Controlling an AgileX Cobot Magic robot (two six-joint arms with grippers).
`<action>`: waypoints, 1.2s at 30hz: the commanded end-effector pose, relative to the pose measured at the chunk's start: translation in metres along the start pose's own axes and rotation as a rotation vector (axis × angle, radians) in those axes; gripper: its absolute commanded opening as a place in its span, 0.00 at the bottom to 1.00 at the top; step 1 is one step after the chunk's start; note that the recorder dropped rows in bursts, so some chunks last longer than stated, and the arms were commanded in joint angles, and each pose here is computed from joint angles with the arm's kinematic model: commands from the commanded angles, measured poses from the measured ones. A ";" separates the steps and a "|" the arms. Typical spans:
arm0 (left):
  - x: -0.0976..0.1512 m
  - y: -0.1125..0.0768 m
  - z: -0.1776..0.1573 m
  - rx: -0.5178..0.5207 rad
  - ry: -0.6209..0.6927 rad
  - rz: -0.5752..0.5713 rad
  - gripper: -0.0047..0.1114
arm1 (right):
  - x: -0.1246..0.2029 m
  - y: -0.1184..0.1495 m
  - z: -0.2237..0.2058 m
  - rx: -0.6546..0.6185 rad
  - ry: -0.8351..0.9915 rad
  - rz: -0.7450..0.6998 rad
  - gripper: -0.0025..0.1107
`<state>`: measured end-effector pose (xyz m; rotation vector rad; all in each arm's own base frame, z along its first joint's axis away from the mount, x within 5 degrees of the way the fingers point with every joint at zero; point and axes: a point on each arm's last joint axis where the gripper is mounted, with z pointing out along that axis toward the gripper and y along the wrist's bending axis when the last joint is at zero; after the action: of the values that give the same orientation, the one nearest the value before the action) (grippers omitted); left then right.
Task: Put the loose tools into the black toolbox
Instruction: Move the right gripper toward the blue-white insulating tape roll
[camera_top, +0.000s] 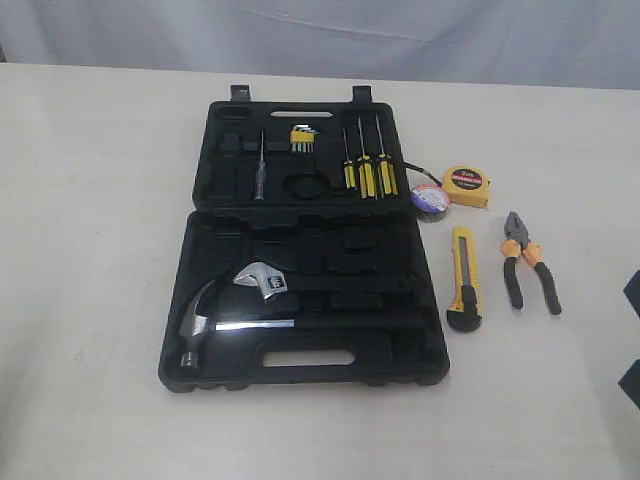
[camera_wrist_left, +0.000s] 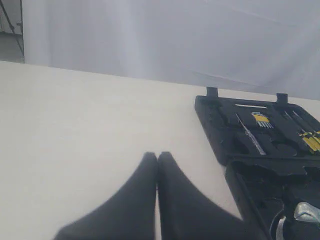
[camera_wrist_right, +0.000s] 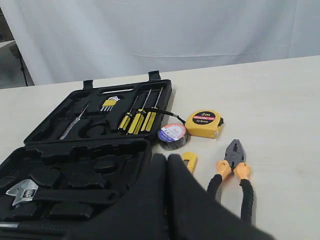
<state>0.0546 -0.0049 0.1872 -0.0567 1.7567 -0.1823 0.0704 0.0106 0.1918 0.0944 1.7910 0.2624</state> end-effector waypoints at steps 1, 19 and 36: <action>-0.001 -0.001 0.000 0.007 0.000 -0.004 0.04 | 0.001 0.000 0.000 0.004 -0.002 -0.009 0.02; -0.001 -0.001 0.000 0.007 0.000 -0.004 0.04 | -0.013 -0.006 -0.002 0.059 -0.151 0.004 0.02; -0.001 -0.001 0.000 0.007 0.000 -0.004 0.04 | -0.089 0.026 0.000 -0.068 -0.011 0.122 0.02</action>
<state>0.0546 -0.0049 0.1872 -0.0567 1.7567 -0.1823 0.0809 0.0118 0.2497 0.2388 1.6989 0.4108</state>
